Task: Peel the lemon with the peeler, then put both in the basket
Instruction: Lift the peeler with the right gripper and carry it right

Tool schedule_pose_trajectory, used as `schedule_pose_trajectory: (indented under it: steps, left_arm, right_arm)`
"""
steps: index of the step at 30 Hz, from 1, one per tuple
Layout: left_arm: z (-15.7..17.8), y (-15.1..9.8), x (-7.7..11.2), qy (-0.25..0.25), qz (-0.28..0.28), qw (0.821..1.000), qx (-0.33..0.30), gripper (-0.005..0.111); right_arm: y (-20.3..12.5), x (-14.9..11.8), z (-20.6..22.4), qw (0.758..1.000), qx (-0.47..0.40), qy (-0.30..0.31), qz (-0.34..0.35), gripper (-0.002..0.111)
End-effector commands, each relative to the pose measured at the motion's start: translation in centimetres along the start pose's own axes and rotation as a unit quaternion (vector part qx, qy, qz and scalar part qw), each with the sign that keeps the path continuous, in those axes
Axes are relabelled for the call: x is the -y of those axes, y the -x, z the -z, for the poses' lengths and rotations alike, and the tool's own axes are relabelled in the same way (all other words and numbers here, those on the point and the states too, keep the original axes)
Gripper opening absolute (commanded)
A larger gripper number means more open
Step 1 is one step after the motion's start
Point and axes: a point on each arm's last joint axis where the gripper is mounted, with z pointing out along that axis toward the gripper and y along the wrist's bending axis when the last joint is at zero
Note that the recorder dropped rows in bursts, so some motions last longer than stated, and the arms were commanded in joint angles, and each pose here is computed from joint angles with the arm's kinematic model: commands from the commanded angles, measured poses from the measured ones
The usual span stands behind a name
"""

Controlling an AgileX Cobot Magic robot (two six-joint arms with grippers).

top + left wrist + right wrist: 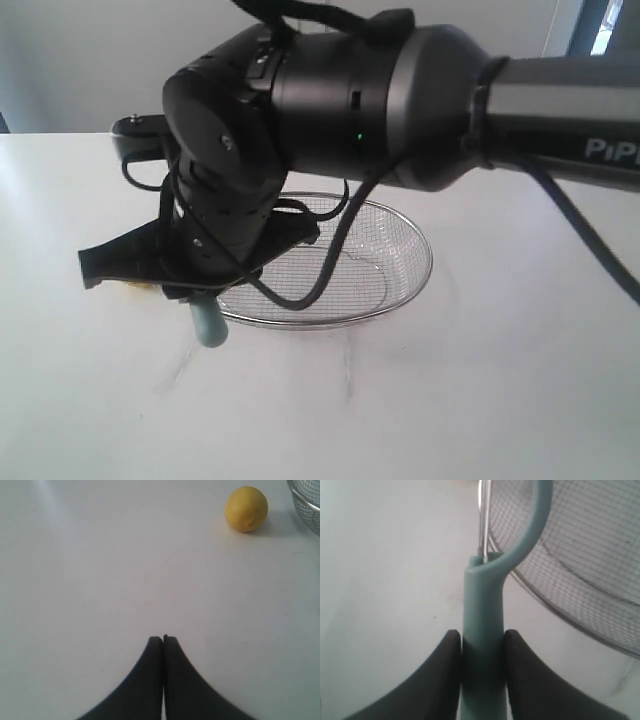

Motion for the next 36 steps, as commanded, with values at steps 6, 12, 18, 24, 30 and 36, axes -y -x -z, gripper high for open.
schedule_pose_trajectory:
  steps: [6, 12, 18, 24, 30, 36]
  left_arm:
    - [-0.1, -0.2, 0.0, 0.000, 0.005, 1.000, -0.003, 0.000]
    - [-0.1, -0.2, 0.0, 0.000, 0.005, 1.000, -0.003, 0.000]
    - [-0.1, -0.2, 0.0, 0.000, 0.005, 1.000, -0.003, 0.000]
    - [-0.1, -0.2, 0.0, 0.000, 0.005, 1.000, -0.003, 0.000]
    - [-0.1, -0.2, 0.0, 0.000, 0.005, 1.000, -0.003, 0.000]
    - [-0.1, -0.2, 0.0, 0.000, 0.005, 1.000, -0.003, 0.000]
  right_arm:
    - [1.9, 5.0, 2.4, 0.999, 0.009, -0.050, -0.001, 0.000]
    - [2.8, 8.0, 3.5, 0.998, 0.011, -0.069, -0.001, 0.000]
    - [3.1, 9.9, 4.1, 0.997, 0.003, -0.083, 0.006, 0.000]
    - [3.3, 10.9, 4.6, 0.996, -0.002, -0.092, 0.003, 0.000]
    - [3.2, 12.9, 5.1, 0.995, -0.029, -0.098, 0.007, 0.000]
    - [3.4, 17.2, 7.7, 0.994, -0.028, -0.101, -0.012, 0.000]
